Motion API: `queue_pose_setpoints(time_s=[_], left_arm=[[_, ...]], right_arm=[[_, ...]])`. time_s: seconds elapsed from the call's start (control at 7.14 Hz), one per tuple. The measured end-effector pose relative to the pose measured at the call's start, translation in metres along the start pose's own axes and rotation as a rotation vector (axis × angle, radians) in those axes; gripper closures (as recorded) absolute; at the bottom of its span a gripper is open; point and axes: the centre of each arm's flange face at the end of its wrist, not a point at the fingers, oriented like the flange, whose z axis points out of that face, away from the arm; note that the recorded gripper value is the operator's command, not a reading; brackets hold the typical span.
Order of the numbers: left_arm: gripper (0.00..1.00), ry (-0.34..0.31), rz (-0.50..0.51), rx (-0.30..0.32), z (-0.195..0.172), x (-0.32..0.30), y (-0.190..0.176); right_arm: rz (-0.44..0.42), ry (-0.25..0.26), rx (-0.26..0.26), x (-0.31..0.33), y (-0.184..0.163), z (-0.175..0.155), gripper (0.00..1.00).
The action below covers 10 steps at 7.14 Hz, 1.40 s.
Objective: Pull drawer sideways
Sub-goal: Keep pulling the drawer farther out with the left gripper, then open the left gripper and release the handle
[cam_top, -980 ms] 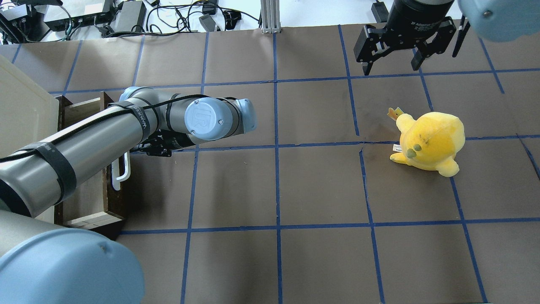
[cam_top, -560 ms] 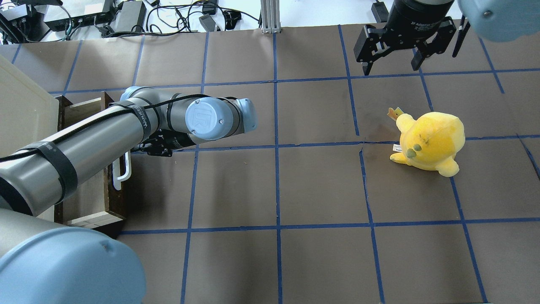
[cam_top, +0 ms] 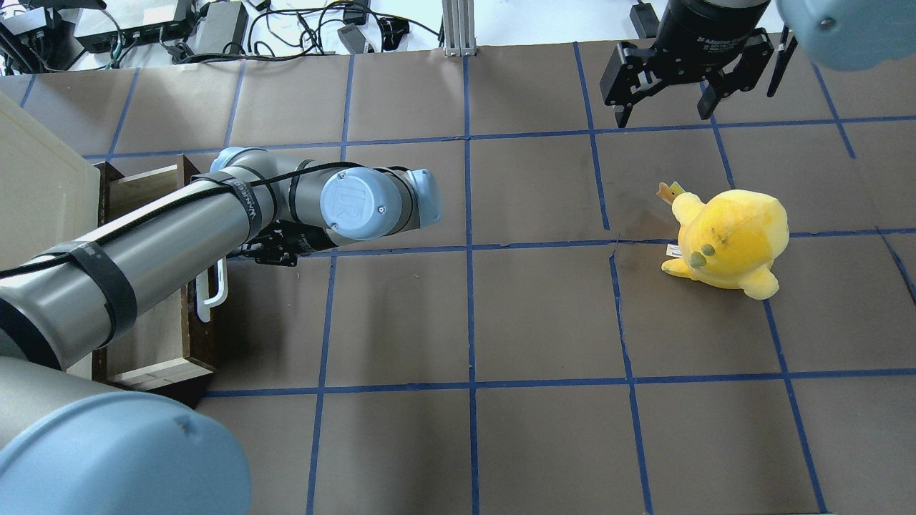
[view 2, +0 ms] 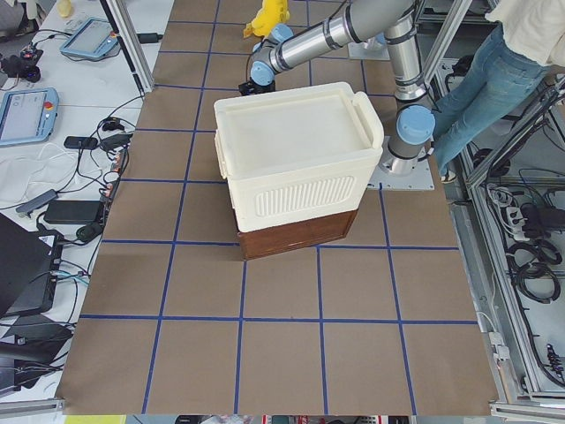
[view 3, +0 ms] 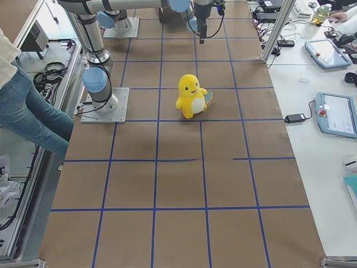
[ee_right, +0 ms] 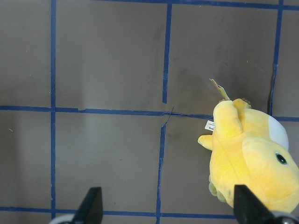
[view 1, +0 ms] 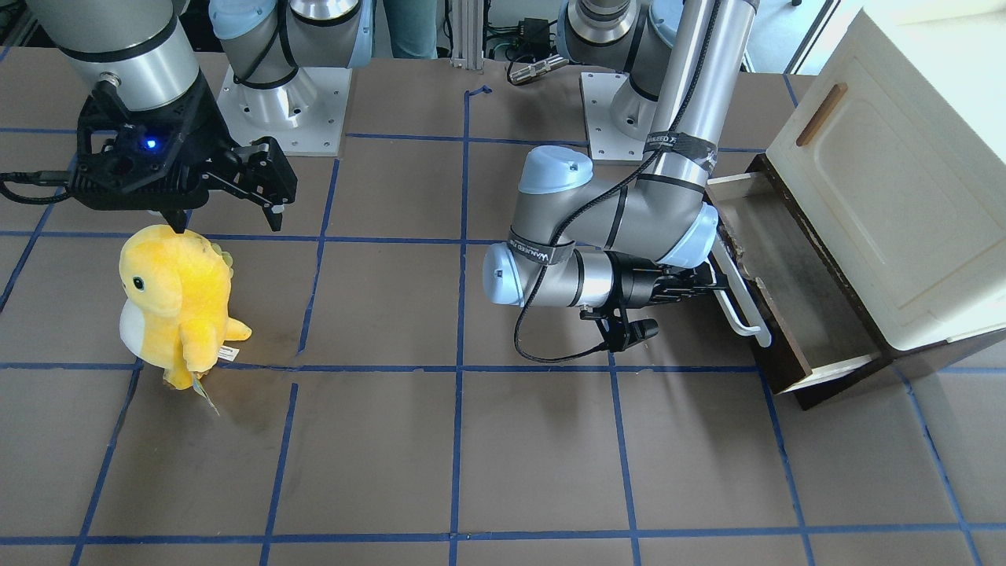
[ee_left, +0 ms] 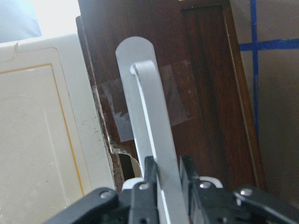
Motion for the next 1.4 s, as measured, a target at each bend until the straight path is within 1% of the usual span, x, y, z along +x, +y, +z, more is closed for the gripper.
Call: queue_pose_setpoints(time_s=[0.28,0.42,0.56,0.98,1.12,1.26,1.4], left_arm=[[0.89,-0.002,0.001,0.015,-0.007,0.001,0.003],[0.86,-0.004,0.002,0.021,-0.01,0.002,0.004],[0.01,-0.005,0.003,0.025,-0.011,0.002,0.004],[0.0,0.0,-0.011,0.029,-0.013,-0.003,0.005],[0.0,0.014,-0.033,0.027,-0.014,-0.008,0.006],[0.0,0.058,-0.073,0.015,-0.019,-0.016,0.006],[0.0,0.146,-0.102,-0.004,-0.027,-0.03,0.005]], right_arm=[[0.001,0.001,0.0,0.0,0.0,0.0,0.0],[0.001,0.0,0.0,0.0,0.0,0.0,0.0],[0.001,0.0,0.0,0.0,0.0,0.0,0.0],[0.001,0.0,0.0,0.0,0.0,0.0,0.0],[0.001,0.0,0.0,0.0,0.0,0.0,0.0],[0.001,0.0,0.0,0.0,0.0,0.0,0.0],[0.0,0.0,0.0,0.0,0.0,0.0,0.0]])
